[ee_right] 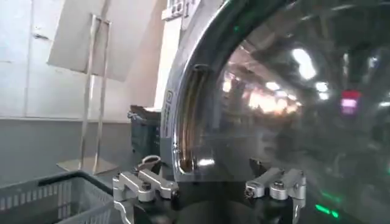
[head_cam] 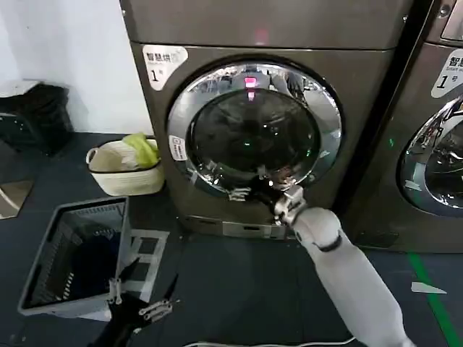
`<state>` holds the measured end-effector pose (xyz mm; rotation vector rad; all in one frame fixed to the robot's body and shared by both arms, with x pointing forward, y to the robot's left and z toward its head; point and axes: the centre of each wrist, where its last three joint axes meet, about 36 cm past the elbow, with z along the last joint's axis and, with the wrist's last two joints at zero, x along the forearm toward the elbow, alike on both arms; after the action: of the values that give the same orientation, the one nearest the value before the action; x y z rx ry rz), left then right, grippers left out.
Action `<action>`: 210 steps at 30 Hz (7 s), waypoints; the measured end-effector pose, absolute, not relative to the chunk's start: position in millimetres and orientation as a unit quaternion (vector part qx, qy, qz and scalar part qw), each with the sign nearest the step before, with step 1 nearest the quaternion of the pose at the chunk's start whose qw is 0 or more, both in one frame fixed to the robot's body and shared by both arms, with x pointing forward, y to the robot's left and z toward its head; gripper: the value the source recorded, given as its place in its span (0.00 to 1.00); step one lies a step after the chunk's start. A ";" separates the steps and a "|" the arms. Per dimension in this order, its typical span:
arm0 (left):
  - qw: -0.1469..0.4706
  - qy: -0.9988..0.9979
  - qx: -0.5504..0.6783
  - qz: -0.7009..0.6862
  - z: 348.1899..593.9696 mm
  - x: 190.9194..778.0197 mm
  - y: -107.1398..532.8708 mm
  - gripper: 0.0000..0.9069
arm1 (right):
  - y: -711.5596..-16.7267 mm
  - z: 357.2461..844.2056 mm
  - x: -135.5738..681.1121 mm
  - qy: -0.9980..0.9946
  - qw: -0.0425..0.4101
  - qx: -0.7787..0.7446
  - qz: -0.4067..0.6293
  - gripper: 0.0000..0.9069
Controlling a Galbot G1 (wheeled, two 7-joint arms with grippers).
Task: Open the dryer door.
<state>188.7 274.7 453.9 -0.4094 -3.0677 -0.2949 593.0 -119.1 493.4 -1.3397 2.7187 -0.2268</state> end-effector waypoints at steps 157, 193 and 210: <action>0.000 -0.991 -0.105 -0.085 480.5 220.7 337.6 1.00 | -161.3 454.4 549.8 0.663 0.061 -0.742 -0.076 1.00; -0.058 -0.950 -0.304 -0.034 498.4 415.3 389.0 1.00 | -209.5 445.2 532.3 0.630 0.048 -0.771 -0.079 1.00; -0.028 -0.909 -0.415 0.008 501.4 451.0 370.7 1.00 | -243.4 447.4 525.3 0.635 0.056 -0.766 -0.083 1.00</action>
<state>451.0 370.7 501.4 -1.3270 -2.9094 0.0262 525.3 -243.4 447.4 -2.3239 1.9282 -0.2511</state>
